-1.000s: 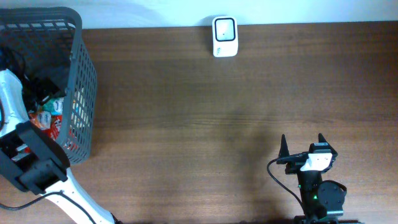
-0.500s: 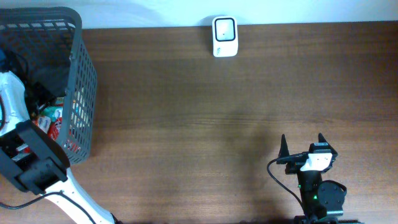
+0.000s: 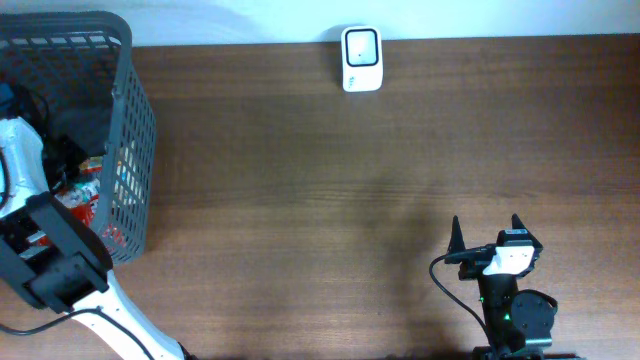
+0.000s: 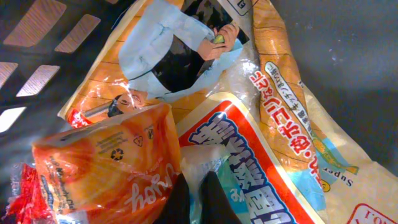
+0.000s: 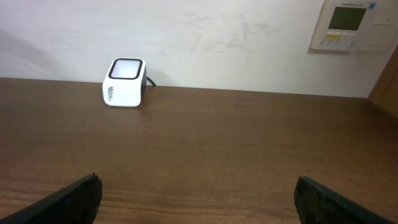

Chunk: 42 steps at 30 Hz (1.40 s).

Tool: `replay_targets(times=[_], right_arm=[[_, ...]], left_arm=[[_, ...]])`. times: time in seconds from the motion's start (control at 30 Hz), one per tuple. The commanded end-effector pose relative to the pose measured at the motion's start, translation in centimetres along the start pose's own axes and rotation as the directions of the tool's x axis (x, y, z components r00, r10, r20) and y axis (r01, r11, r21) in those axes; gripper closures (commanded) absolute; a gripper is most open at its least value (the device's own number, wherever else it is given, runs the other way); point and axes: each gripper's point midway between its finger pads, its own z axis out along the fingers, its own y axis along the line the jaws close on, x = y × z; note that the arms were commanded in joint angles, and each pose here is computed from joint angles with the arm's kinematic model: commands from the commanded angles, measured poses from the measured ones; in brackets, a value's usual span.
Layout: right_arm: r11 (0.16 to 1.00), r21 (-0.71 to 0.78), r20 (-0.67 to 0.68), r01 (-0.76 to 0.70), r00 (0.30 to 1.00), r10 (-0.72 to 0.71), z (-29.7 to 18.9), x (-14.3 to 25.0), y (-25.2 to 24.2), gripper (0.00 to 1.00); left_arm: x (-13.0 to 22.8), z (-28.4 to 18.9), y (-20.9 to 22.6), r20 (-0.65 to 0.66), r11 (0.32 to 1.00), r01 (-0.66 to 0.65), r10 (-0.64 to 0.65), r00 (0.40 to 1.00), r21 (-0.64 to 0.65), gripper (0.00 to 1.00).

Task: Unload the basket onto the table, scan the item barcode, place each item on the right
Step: 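Grasp the orange and teal small boxes in the basket with left gripper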

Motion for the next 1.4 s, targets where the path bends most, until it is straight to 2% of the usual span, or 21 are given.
replay_targets(times=[0.0,0.13,0.37,0.5,0.8,1.1,1.27,1.37], right_arm=[[1.0,0.018,-0.007,-0.009,1.0,0.009,0.0,0.4,-0.4,0.02],[1.0,0.018,-0.007,-0.009,1.0,0.009,0.0,0.4,-0.4,0.02],[1.0,0.018,-0.007,-0.009,1.0,0.009,0.0,0.4,-0.4,0.02],[1.0,0.018,-0.007,-0.009,1.0,0.009,0.0,0.4,-0.4,0.02],[1.0,0.018,-0.007,-0.009,1.0,0.009,0.0,0.4,-0.4,0.02],[1.0,0.018,-0.007,-0.009,1.0,0.009,0.0,0.4,-0.4,0.02],[1.0,0.018,-0.007,-0.009,1.0,0.009,0.0,0.4,-0.4,0.02],[1.0,0.018,-0.007,-0.009,1.0,0.009,0.0,0.4,-0.4,0.02]], left_arm=[[0.8,0.1,-0.8,-0.051,0.998,0.005,-0.001,0.999,0.062,1.0],[-0.3,-2.7,-1.5,-0.02,0.994,0.008,-0.006,1.0,0.113,1.0],[-2.8,-11.8,-1.6,0.145,0.986,-0.004,-0.02,0.989,0.165,1.0],[-3.1,-14.6,-1.3,0.205,0.983,-0.007,-0.031,0.978,0.184,1.0],[-2.5,-14.2,-1.2,0.182,0.984,-0.006,-0.027,0.983,0.176,1.0],[0.7,-7.4,-2.2,0.044,0.99,-0.027,0.021,0.999,0.137,1.0],[0.0,-8.7,-2.2,0.083,0.988,-0.026,0.014,0.996,0.149,1.0],[-1.2,-11.6,-2.2,0.161,0.984,-0.029,0.0,0.987,0.173,1.0]])
